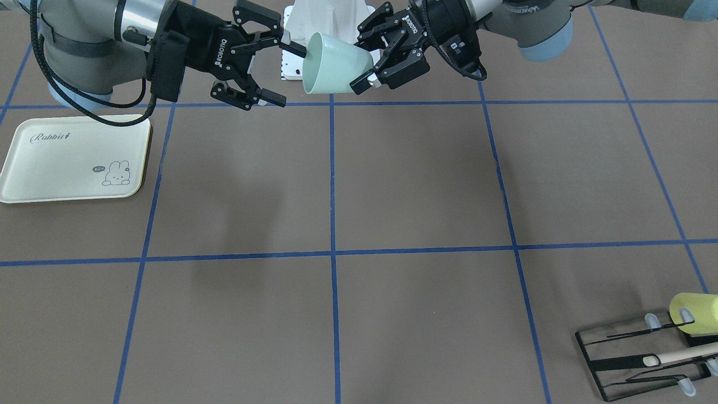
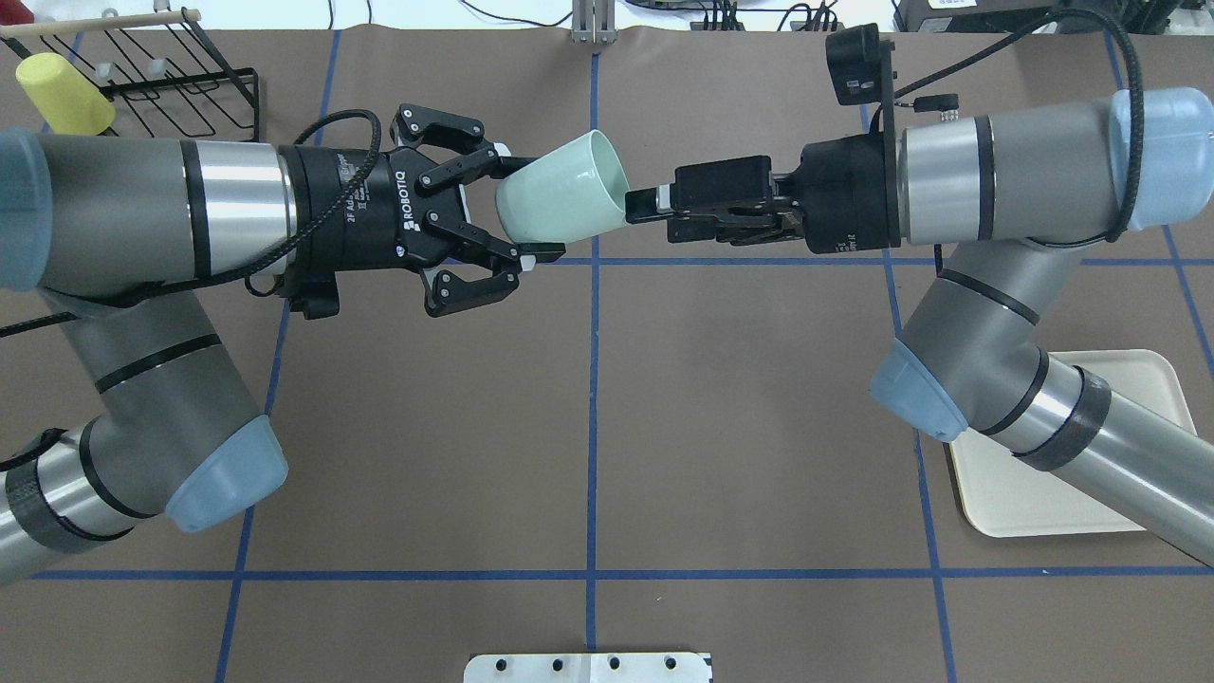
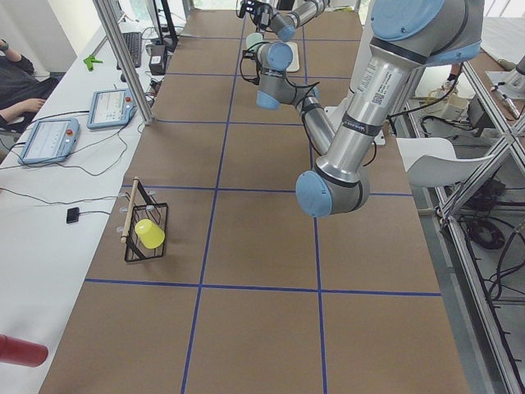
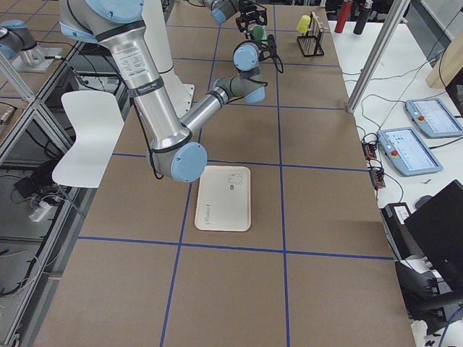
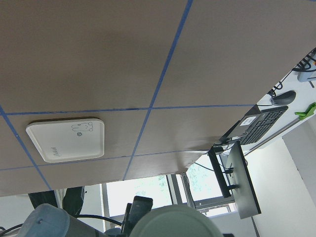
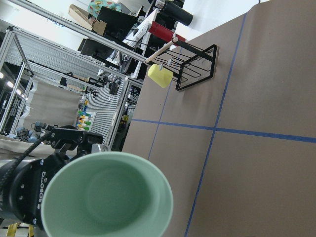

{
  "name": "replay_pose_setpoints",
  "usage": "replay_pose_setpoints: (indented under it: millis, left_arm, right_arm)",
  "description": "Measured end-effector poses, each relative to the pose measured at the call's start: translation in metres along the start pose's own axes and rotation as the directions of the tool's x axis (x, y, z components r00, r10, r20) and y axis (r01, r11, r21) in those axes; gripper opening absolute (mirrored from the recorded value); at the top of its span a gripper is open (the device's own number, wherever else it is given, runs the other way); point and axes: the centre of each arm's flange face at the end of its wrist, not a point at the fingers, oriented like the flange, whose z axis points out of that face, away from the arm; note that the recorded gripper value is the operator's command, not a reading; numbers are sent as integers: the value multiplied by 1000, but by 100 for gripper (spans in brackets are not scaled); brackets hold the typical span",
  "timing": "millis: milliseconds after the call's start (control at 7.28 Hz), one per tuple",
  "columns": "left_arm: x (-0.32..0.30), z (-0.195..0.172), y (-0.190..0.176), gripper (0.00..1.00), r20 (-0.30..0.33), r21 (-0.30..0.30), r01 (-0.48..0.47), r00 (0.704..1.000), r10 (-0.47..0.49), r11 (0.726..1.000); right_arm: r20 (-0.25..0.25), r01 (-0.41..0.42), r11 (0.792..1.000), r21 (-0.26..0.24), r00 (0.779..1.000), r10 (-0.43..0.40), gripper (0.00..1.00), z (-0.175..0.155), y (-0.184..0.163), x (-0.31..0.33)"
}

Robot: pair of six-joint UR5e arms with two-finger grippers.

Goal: Left arm grabs green cup and hands to right arm on tray

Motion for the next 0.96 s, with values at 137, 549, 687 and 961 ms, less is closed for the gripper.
replay_pose_setpoints:
  millis: [137,549,687,961]
  left_arm:
    - [-3,2,0,16,6,-1,2,1000,-2,1000]
    - [-7,5,-5,16,14,7,7,1000,-7,1000]
    - [-6,5,-8,16,14,11,8,1000,-8,1000]
    - [-6,5,-9,16,14,14,8,1000,-8,1000]
  right_arm:
    - [0,-1,1000,0,1000,1,89,0,0,0]
    - [-19,-13,1000,-2,1000,13,89,-5,2,11]
    - [-30,-19,1000,-2,999,19,89,-9,3,17]
    - [-37,-23,1000,-1,999,23,89,-12,3,21]
